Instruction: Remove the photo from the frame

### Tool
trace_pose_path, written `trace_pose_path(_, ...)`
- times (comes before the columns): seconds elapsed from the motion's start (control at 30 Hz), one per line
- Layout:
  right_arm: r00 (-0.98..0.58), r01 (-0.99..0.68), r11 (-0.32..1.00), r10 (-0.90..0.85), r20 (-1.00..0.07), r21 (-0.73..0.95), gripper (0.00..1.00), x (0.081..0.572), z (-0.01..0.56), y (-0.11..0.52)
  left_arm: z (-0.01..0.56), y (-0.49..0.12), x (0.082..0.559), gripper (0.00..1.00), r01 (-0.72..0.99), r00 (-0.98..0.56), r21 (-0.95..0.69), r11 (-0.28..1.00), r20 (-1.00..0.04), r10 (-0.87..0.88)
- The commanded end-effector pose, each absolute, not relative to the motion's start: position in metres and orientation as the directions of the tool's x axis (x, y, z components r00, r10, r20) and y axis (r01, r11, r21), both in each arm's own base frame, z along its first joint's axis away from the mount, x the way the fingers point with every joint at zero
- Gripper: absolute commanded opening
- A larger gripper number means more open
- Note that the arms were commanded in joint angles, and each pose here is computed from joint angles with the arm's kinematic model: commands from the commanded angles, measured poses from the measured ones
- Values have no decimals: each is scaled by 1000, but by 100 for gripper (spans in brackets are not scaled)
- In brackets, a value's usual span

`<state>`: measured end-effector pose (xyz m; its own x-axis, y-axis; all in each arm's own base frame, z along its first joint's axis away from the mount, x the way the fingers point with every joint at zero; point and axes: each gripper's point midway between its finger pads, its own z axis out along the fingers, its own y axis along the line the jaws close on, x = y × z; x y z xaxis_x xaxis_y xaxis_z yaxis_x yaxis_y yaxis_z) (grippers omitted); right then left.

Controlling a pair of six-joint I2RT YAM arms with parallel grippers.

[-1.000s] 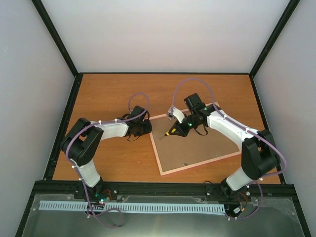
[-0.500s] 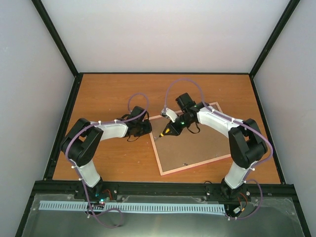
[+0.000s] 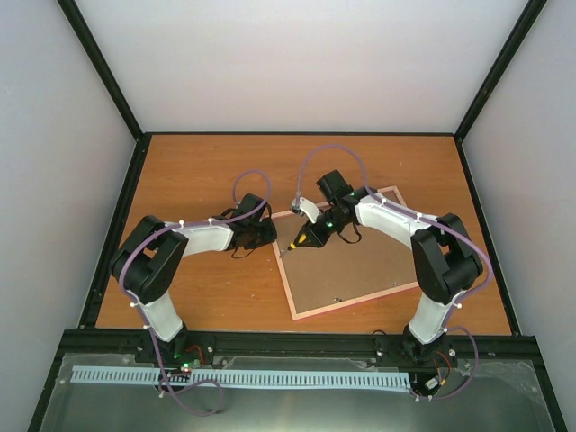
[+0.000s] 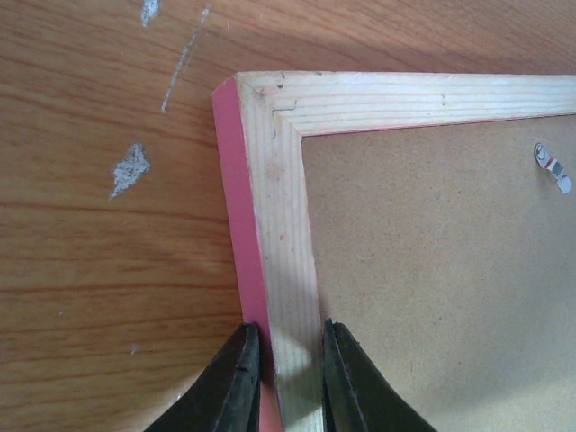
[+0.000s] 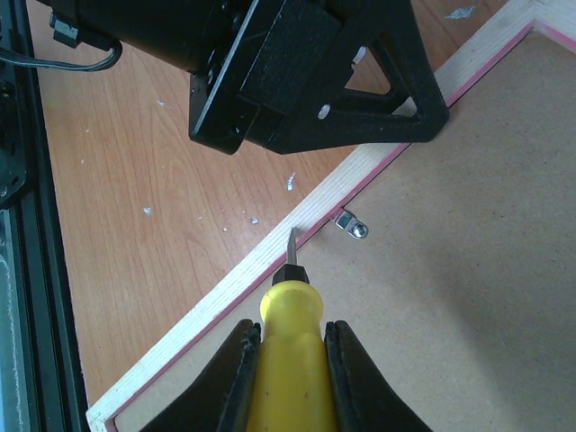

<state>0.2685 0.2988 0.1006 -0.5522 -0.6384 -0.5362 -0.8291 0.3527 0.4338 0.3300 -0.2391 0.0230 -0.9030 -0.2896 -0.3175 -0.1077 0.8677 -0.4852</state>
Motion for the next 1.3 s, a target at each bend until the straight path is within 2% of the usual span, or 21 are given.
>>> trace_pose_path(0.0, -533, -843, 347, -640, -553, 411, 3, 276, 104, 305, -1, -234, 305, 1, -128, -940, -449, 884, -231, -253)
trace_pose_path(0.1, -503, -853, 265, -642, -578, 449, 3, 262, 118, 308, -1, -235, 305, 1, -125, -941, -452, 883, -229, -250)
trace_pose_path(0.17, -499, -856, 256, -636, -589, 449, 3, 260, 123, 307, 0, -234, 305, 1, -125, -940, -449, 885, -232, -250)
trace_pose_path(0.47, -483, -875, 328, -647, -590, 356, 3, 275, 122, 300, 1, -233, 304, 1, -120, -939, -447, 886, -238, -247)
trace_pose_path(0.97, -506, -862, 353, -651, -566, 364, 3, 282, 110, 302, 0, -231, 303, 1, -119, -939, -445, 888, -241, -247)
trace_pose_path(1.27, -550, -835, 434, -640, -536, 338, 3, 298, 100, 299, -1, -231, 302, 1, -116, -940, -444, 888, -240, -242)
